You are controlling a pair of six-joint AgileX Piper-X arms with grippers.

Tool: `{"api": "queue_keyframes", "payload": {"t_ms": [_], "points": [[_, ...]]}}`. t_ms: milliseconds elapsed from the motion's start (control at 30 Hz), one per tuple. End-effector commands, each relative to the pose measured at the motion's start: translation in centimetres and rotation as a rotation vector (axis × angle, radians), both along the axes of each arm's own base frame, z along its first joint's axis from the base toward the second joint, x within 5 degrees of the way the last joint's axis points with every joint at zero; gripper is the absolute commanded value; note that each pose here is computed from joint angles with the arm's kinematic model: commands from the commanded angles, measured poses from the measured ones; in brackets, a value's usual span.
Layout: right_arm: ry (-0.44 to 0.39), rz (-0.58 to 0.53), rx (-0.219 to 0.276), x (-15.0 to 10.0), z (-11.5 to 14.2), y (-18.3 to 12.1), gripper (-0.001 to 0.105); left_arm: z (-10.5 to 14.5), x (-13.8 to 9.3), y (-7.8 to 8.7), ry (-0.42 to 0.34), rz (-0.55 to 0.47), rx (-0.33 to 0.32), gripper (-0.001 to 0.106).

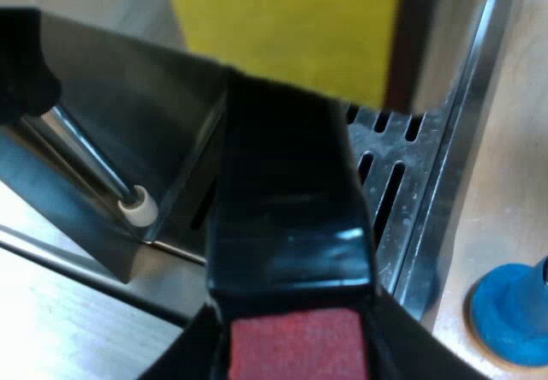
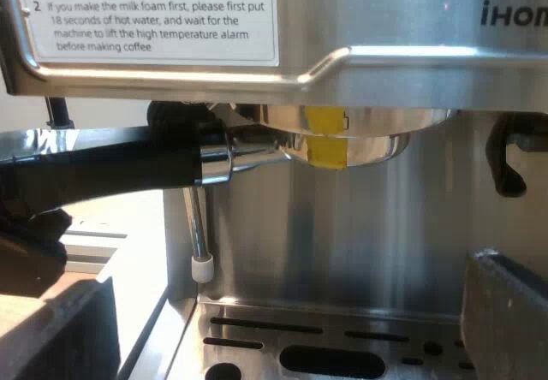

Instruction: Put the handle in the coffee machine

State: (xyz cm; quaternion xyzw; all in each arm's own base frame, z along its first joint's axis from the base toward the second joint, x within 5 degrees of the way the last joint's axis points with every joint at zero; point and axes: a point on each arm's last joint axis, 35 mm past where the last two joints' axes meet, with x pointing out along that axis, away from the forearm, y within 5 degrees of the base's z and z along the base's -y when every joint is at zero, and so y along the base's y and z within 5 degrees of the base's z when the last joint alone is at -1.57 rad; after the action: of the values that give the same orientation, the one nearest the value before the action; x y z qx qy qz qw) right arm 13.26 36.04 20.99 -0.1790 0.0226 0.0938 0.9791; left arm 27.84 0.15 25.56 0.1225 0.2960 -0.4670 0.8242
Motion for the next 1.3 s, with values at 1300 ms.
{"api": "queue_keyframes", "payload": {"t_ms": [1300], "points": [[0.082, -0.020, 0.010, 8.8, -7.1, -2.2, 0.046, 2.8, -1.0, -0.5, -0.130, -0.097, -0.105, 0.000]]}}
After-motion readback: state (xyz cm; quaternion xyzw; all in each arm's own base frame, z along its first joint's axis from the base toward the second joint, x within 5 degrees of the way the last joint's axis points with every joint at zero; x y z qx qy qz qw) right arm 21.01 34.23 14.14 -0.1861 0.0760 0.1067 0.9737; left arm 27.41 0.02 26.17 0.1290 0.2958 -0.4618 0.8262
